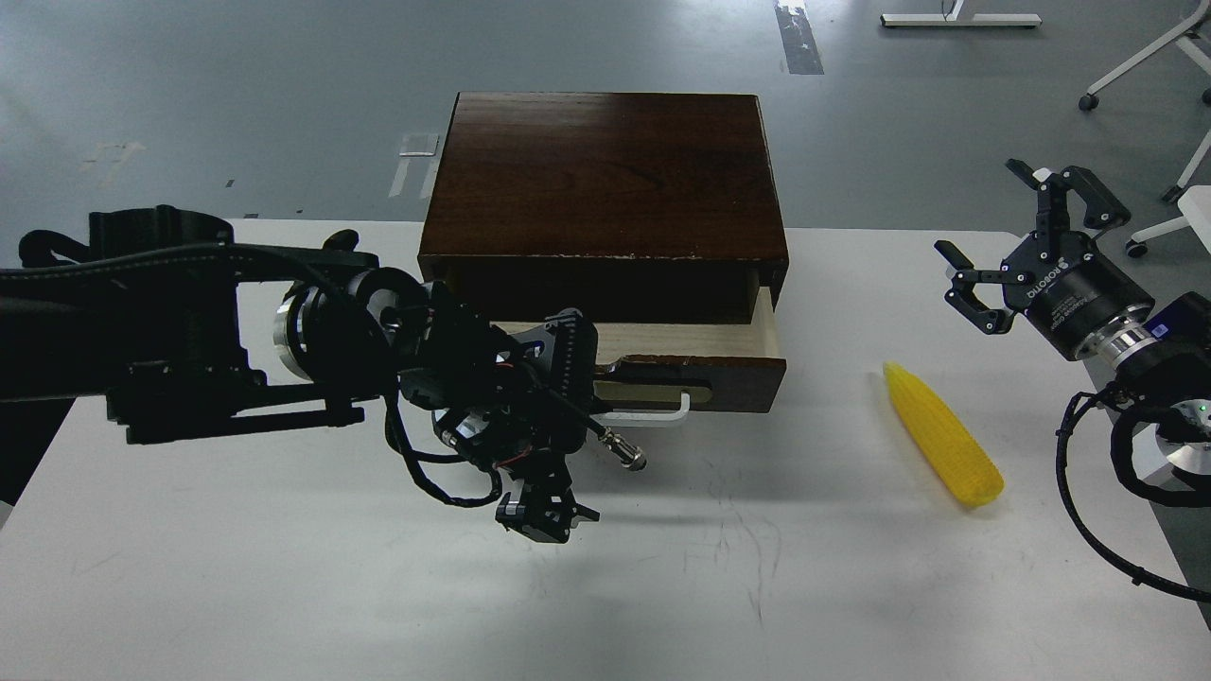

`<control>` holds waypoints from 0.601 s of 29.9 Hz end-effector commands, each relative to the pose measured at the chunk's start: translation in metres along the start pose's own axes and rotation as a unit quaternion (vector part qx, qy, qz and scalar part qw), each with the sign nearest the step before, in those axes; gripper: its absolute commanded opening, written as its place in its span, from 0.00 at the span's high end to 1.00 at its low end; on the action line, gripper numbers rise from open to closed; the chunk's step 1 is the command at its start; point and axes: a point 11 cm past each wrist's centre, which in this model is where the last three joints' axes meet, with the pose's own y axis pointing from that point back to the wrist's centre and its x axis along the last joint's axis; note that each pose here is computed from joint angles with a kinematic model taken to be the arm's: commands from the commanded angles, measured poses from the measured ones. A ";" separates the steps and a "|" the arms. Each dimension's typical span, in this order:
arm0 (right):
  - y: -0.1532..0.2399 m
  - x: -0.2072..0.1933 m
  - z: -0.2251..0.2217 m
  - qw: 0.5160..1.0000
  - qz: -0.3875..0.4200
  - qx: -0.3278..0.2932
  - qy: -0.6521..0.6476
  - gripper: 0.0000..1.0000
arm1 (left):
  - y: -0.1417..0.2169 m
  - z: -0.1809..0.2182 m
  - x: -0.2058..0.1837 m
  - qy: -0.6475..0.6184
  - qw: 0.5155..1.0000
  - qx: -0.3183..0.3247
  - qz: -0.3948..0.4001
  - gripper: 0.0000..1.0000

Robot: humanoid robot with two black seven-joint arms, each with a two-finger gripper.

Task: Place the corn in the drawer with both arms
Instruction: 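Pull the drawer open toward the robot with the left gripper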

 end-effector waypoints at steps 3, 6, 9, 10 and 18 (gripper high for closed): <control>0.000 0.000 0.000 1.000 0.000 0.001 0.000 0.00 | -0.002 -0.002 0.002 -0.012 1.000 0.000 -0.012 0.02; 0.000 0.000 0.000 1.000 0.000 0.001 0.000 0.00 | -0.006 -0.001 0.011 -0.027 1.000 -0.003 -0.012 0.02; 0.000 0.000 0.000 1.000 0.000 0.000 0.000 0.00 | -0.010 0.001 0.019 -0.040 0.999 -0.009 -0.015 0.02; 0.000 0.000 0.000 1.000 0.000 0.000 0.000 0.00 | -0.011 0.002 0.021 -0.044 0.999 -0.011 -0.015 0.02; 0.000 0.000 0.001 1.000 0.000 -0.001 -0.001 0.00 | -0.014 0.001 0.037 -0.083 0.996 -0.011 -0.035 0.02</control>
